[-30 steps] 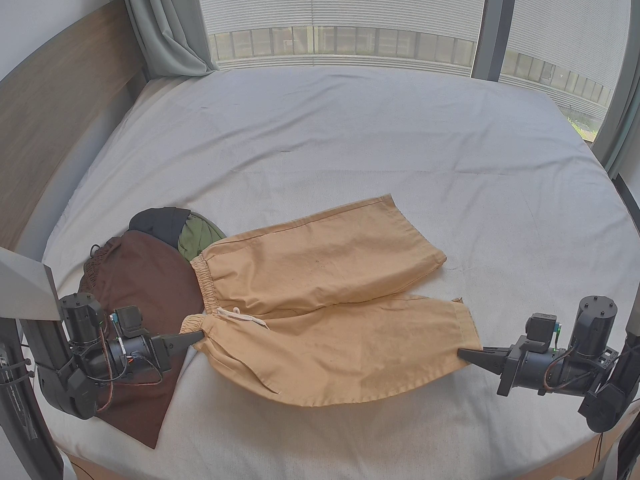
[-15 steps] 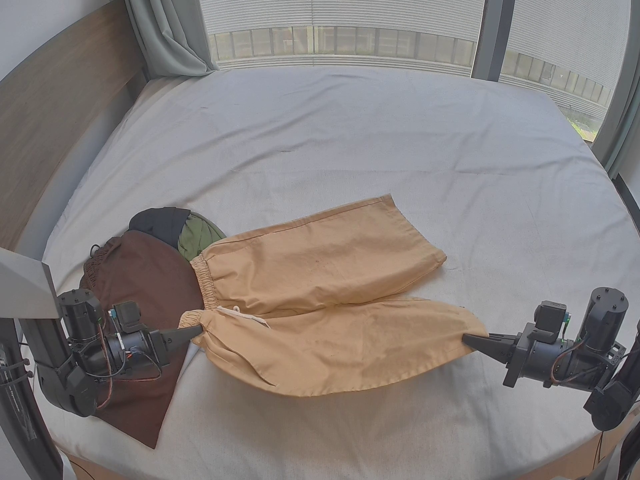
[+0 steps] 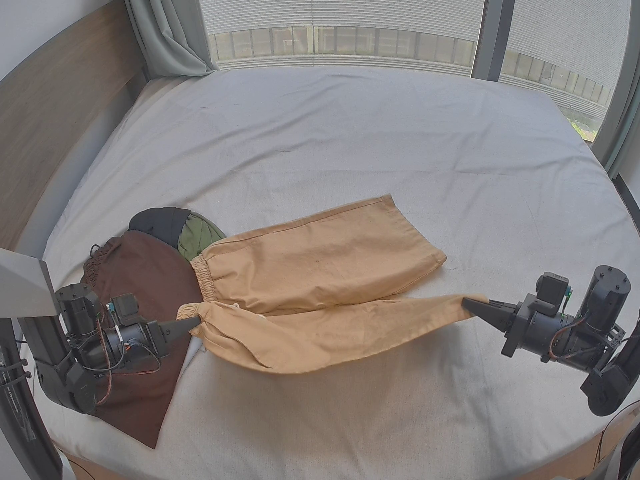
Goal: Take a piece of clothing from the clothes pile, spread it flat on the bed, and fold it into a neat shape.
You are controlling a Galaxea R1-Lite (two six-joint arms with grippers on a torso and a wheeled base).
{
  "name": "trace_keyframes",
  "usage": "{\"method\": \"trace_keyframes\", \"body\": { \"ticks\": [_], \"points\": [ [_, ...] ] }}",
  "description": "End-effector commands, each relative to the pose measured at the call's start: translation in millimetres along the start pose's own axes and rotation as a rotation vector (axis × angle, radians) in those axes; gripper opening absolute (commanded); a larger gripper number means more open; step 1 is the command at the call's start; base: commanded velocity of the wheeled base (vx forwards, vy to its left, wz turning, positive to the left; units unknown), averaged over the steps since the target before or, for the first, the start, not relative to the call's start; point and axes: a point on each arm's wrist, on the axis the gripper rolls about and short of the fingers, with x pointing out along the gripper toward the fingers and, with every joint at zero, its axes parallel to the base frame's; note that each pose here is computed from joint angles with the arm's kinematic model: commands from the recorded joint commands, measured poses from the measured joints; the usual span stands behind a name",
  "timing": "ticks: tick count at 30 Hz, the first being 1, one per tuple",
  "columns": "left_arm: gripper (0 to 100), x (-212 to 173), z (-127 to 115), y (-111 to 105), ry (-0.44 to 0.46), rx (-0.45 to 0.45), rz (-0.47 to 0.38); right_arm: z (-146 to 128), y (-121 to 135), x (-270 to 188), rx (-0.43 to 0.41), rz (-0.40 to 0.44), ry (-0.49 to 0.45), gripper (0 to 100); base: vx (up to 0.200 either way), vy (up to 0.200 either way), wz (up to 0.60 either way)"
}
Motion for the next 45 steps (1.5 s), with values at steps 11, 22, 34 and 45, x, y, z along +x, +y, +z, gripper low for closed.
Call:
{"method": "trace_keyframes", "body": {
  "ticks": [11, 22, 34, 45],
  "points": [
    [0, 1.9, 15.6, -5.7, -0.073, -0.047, 0.028, 27.8, -20.2, 28.6, -0.014, -0.012, -0.076, 0, 0.0, 0.0, 0.0],
    [0, 5.3, 21.8, -4.7, -0.103, -0.082, 0.039, 56.3, -33.1, 56.5, -0.008, -0.009, -0.112, 0, 0.0, 0.0, 0.0],
    [0, 11.1, 30.9, -4.2, -0.153, -0.145, 0.056, 76.7, -54.6, 87.7, -0.01, -0.032, -0.129, 0, 0.0, 0.0, 0.0],
    [0, 18.8, 38.5, -1.5, -0.198, -0.161, 0.074, 92.6, -76.4, 121.0, 0.03, -0.041, -0.126, 0, 0.0, 0.0, 0.0]
  ]
}}
